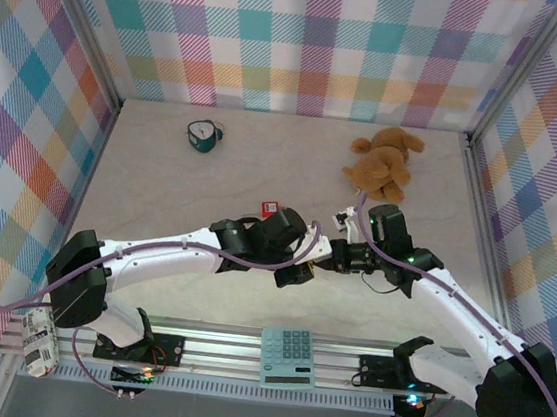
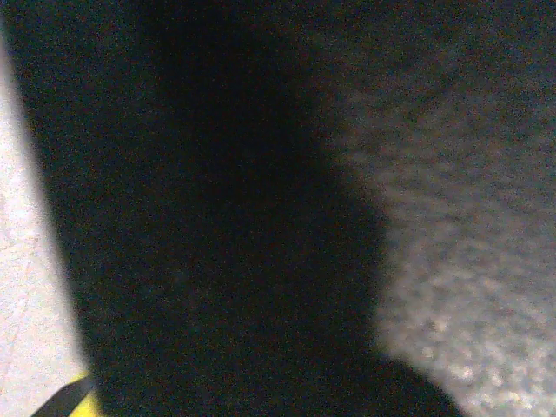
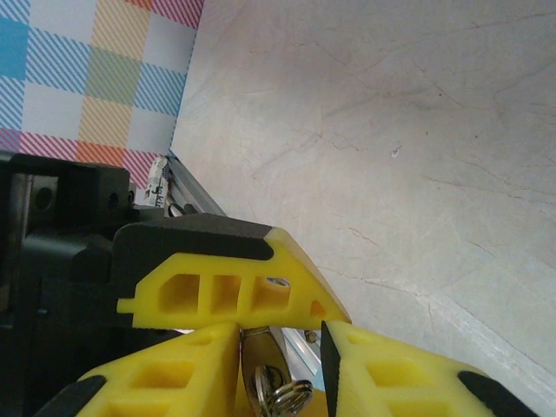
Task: Unlock with the key
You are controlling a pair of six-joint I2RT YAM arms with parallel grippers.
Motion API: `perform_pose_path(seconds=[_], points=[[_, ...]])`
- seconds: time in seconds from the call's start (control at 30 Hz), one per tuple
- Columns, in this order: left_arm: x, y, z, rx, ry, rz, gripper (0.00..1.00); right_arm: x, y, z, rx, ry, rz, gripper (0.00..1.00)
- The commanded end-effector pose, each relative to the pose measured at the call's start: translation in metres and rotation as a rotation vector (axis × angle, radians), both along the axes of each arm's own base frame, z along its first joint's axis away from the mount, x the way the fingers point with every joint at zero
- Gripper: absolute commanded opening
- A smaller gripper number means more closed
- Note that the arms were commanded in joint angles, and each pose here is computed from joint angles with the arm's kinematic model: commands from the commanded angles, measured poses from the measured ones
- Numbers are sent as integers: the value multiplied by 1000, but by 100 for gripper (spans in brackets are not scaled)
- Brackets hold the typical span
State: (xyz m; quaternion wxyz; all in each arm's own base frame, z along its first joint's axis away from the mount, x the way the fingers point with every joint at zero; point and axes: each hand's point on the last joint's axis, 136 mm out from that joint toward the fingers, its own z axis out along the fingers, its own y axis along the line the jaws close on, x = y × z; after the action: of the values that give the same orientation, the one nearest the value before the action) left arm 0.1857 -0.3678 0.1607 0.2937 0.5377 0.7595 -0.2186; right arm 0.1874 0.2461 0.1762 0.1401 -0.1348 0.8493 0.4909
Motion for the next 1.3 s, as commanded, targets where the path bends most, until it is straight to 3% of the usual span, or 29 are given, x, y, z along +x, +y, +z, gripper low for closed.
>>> perform_pose_path(seconds=[0.0, 0.27, 0.5, 0.63, 1.07, 1.27], points=[[-4, -33, 60, -242, -8, -95, 0, -6, -1, -2, -9, -41, 19, 32], [-8, -36, 57, -275, 83, -114, 0, -10, 9, 2, 72, -8, 61, 34], [-4, -46, 60, -280, 81, -129, 2, -12, 8, -2, 63, -4, 60, 13], [1, -46, 57, -275, 79, -119, 4, -10, 6, 0, 66, -13, 32, 6], [28, -43, 22, -204, 54, -38, 14, 11, 3, -18, 24, 7, -80, 2], [35, -40, 15, -180, 33, -14, 26, 17, 3, -22, 9, 7, -108, 2]])
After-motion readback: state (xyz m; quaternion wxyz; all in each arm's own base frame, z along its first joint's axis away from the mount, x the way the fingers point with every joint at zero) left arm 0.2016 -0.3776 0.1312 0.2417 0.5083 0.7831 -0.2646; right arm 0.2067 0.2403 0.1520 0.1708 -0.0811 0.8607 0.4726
